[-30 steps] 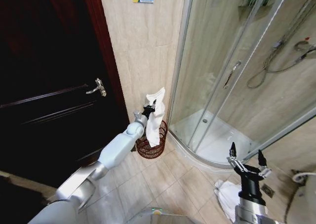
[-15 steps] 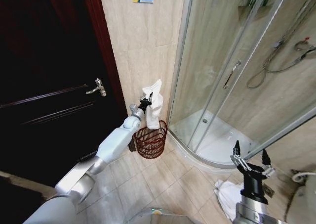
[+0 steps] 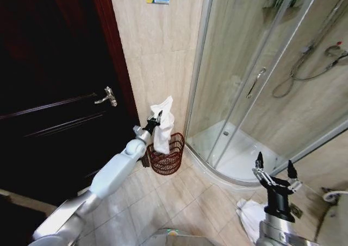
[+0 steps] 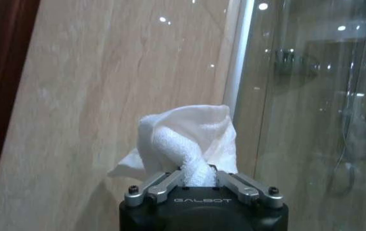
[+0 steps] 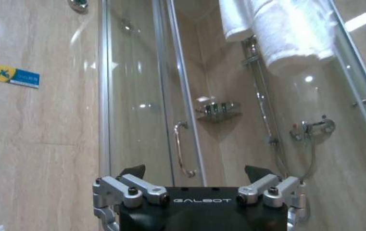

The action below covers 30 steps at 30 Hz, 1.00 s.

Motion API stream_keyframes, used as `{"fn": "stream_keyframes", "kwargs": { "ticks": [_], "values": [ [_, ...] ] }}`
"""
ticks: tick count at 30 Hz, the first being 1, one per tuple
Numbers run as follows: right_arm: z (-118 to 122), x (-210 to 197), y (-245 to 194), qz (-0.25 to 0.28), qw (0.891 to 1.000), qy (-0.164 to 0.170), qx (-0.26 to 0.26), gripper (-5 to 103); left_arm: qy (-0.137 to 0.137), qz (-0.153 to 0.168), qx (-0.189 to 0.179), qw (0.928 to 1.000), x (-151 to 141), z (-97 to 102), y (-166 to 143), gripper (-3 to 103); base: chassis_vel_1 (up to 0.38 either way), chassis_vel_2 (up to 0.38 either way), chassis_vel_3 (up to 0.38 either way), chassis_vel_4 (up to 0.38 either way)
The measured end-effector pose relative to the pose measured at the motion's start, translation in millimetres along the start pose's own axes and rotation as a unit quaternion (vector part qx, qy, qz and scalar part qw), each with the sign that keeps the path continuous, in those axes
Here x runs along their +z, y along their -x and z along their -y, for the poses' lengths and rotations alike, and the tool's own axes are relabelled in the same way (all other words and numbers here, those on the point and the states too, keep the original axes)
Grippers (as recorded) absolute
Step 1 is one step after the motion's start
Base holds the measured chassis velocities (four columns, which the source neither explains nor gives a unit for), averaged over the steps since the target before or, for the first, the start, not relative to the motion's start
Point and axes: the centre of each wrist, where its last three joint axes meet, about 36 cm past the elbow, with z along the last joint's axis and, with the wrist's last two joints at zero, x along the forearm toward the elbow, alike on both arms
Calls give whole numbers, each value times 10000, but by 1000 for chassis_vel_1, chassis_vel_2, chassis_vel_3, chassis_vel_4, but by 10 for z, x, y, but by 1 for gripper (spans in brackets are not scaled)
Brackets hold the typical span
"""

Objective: Discard the used towel into the hamper.

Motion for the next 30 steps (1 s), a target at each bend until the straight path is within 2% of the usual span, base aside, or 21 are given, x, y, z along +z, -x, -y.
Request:
{"fn": "stream_keyframes", "kwargs": {
  "ticks": [3, 9, 11, 15, 18, 19, 22, 23, 26, 27, 30],
  "values": [
    [-4, 0, -17, 18, 10000, -19, -24, 100, -23, -37, 12, 10000, 43, 33, -69, 8, -172, 172, 183, -198],
    [35, 74, -107, 127, 9992, -289, -263, 100, -41, -82, 113, 9999, 89, 96, -177, 8, -191, 177, 165, -181],
    [61, 102, -145, 137, 9981, -415, -428, 100, -3, -115, 156, 9998, 94, 92, -193, 8, -69, 94, 85, -7],
    [59, 99, -159, 172, 9972, -458, -561, 100, 60, -216, 245, 9994, 141, 92, -222, 8, -26, 19, 10, -9],
    [39, 95, -169, 193, 9967, -448, -644, 100, 220, -485, 276, 9982, 297, 86, -263, 8, 59, -47, -44, 42],
    [39, 95, -169, 193, 9967, -448, -644, 100, 220, -485, 276, 9982, 297, 86, -263, 8, 73, -46, -45, 55],
    [17, 95, -175, 192, 9963, -390, -737, 100, 360, -815, 268, 9957, 548, 114, -253, 8, 22, -33, -25, 26],
    [17, 95, -175, 192, 9963, -390, -737, 100, 360, -815, 268, 9957, 548, 114, -253, 8, 0, 0, 0, 0],
    [0, 101, -168, 222, 9964, -358, -731, 100, 506, -1162, 309, 9914, 810, 114, -257, 8, 0, 0, 0, 0],
    [0, 101, -168, 222, 9964, -358, -731, 100, 506, -1162, 309, 9914, 810, 114, -257, 8, 0, 0, 0, 0],
    [12, 133, -194, 207, 9968, -346, -691, 100, 741, -1503, 385, 9851, 1096, 99, -263, 8, 0, 0, 0, 0]
  ]
}}
